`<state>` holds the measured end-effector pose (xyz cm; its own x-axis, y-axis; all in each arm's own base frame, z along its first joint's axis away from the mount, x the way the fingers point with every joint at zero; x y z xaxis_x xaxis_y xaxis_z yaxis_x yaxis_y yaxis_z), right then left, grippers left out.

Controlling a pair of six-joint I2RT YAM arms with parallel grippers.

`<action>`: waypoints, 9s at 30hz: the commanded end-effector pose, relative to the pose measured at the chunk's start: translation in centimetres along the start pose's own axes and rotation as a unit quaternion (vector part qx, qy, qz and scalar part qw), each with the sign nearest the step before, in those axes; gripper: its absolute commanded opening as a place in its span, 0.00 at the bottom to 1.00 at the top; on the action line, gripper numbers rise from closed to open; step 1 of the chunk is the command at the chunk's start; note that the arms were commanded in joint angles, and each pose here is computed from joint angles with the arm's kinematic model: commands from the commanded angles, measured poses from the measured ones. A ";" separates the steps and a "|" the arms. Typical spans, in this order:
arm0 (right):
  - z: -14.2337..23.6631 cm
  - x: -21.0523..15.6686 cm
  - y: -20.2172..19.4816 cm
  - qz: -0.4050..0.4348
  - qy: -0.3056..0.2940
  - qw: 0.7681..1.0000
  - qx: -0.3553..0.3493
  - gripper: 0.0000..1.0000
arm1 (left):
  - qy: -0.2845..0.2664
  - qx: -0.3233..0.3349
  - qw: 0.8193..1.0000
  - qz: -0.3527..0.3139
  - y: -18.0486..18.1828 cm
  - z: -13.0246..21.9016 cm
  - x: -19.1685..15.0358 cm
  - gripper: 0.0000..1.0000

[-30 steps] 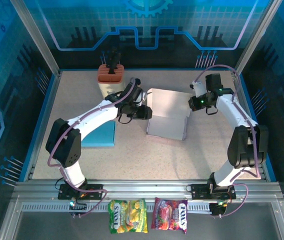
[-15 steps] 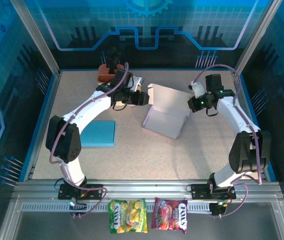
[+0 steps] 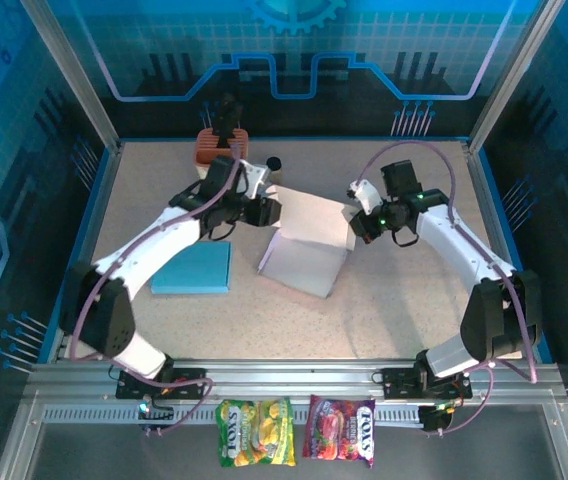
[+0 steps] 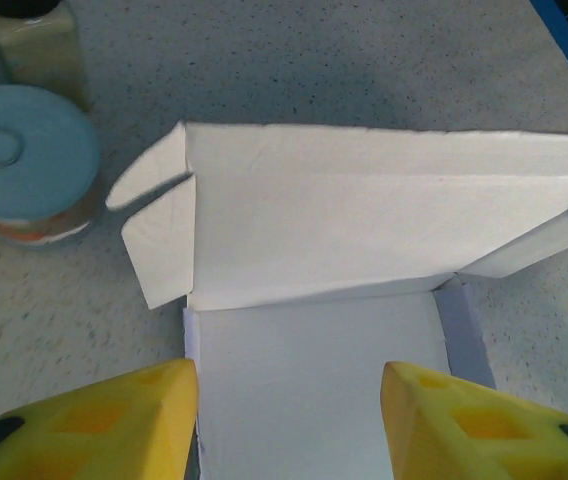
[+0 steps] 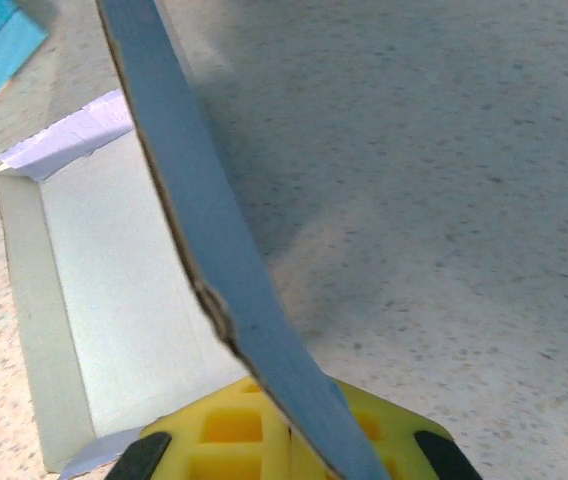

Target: Fold the paper box

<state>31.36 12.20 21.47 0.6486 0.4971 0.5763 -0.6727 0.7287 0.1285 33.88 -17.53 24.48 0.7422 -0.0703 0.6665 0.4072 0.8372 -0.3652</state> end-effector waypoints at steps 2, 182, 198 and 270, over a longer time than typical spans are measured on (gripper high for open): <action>-0.7 -1.0 1.3 0.017 0.015 1.000 0.020 0.00 | -0.027 -0.012 0.999 0.027 2.8 1.9 -0.9 0.52; 4.1 -3.0 -7.3 -0.656 0.053 0.750 -0.068 0.75 | -0.181 0.008 0.983 -0.032 -5.7 -16.4 -4.5 0.01; 0.3 -6.8 -4.2 -0.662 0.083 0.743 -0.056 0.65 | -0.161 0.010 0.987 0.011 -5.6 -15.3 -7.1 0.25; -7.6 -9.6 -3.1 -0.419 0.211 0.880 -0.079 0.36 | 0.251 -0.029 0.957 0.144 -1.6 -13.7 -6.6 0.52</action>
<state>29.42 8.79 10.49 0.9781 -0.2073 -0.0162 0.2045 0.9445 0.2571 36.23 -26.52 12.42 0.9872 -0.0884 0.1331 0.1502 0.7972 -0.5848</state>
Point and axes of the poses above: each hand's point on the last joint's axis, 136 mm out from that joint toward the fingers, its own z axis back along the fingers, its own y axis along the line the jaws close on, x = y × z, the point moved 7 cm from there along z, back along the fingers, and after that the axes turned 1 degree about z, right-handed, at the moved point
